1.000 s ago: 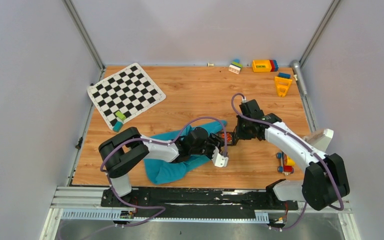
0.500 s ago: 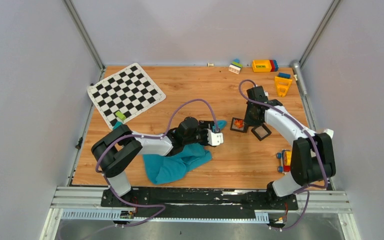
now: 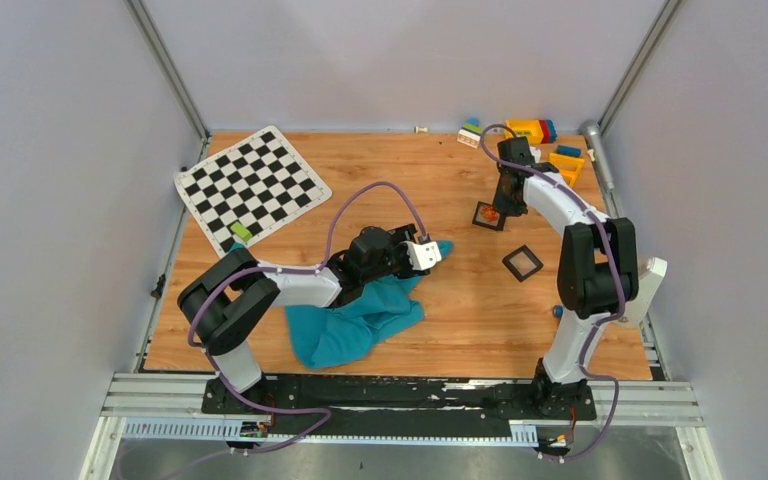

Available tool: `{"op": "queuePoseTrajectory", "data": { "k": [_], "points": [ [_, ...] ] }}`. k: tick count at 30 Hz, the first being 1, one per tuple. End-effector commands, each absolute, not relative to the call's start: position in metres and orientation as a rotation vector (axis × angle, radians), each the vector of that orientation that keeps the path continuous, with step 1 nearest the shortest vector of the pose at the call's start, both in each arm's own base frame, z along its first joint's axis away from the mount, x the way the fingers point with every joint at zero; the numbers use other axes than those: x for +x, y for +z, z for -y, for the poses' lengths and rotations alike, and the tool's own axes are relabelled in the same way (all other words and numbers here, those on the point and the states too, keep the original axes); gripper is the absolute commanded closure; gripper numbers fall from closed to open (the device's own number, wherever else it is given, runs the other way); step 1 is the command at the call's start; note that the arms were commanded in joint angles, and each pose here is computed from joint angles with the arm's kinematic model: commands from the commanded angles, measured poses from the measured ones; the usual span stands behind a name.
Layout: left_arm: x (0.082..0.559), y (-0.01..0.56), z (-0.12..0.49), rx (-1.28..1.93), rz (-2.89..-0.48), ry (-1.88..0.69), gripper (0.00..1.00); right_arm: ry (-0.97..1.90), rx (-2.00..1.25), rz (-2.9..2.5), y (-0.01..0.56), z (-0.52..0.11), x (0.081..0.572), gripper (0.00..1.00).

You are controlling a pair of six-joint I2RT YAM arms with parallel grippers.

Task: Remove the brooch from the garment
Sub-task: Place the brooch in the brooch box, then close the brooch box at the center of the board.

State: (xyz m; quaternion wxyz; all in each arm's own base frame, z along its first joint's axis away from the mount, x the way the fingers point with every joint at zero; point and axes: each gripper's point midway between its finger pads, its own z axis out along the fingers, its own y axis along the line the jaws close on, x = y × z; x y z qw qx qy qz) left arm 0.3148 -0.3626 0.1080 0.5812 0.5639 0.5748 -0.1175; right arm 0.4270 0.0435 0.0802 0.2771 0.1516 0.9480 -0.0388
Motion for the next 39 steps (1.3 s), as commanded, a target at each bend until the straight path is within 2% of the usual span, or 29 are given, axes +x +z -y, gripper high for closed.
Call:
{"op": "queuePoseTrajectory", "data": {
  "k": [1, 3, 6, 19, 26, 30, 34, 39],
  "points": [
    [0.319, 0.131, 0.363, 1.242, -1.326, -0.291, 0.31, -0.152, 0.369, -2.545, 0.070, -0.042, 0.446, 0.67],
    [0.319, 0.130, 0.364, 1.246, -1.327, -0.295, 0.31, -0.162, 0.346, -2.543, 0.071, -0.047, 0.449, 0.52],
    [0.318, 0.129, 0.365, 1.252, -1.330, -0.306, 0.31, -0.171, 0.333, -2.525, 0.079, -0.050, 0.450, 0.44],
    [0.319, 0.126, 0.367, 1.245, -1.343, -0.319, 0.31, -0.224, 0.356, -2.472, 0.097, -0.040, 0.445, 0.48],
    [0.319, 0.122, 0.369, 1.247, -1.354, -0.329, 0.32, -0.225, 0.342, -2.471, 0.097, -0.044, 0.447, 0.67],
    [0.319, 0.121, 0.370, 1.250, -1.357, -0.332, 0.33, -0.276, 0.315, -2.462, 0.098, -0.048, 0.445, 0.67],
    [0.318, 0.120, 0.371, 1.254, -1.359, -0.337, 0.33, -0.377, 0.299, -2.456, 0.098, -0.045, 0.442, 0.59],
    [0.318, 0.119, 0.371, 1.261, -1.362, -0.341, 0.34, -0.414, 0.265, -2.455, 0.098, -0.051, 0.444, 0.62]
  ]
}}
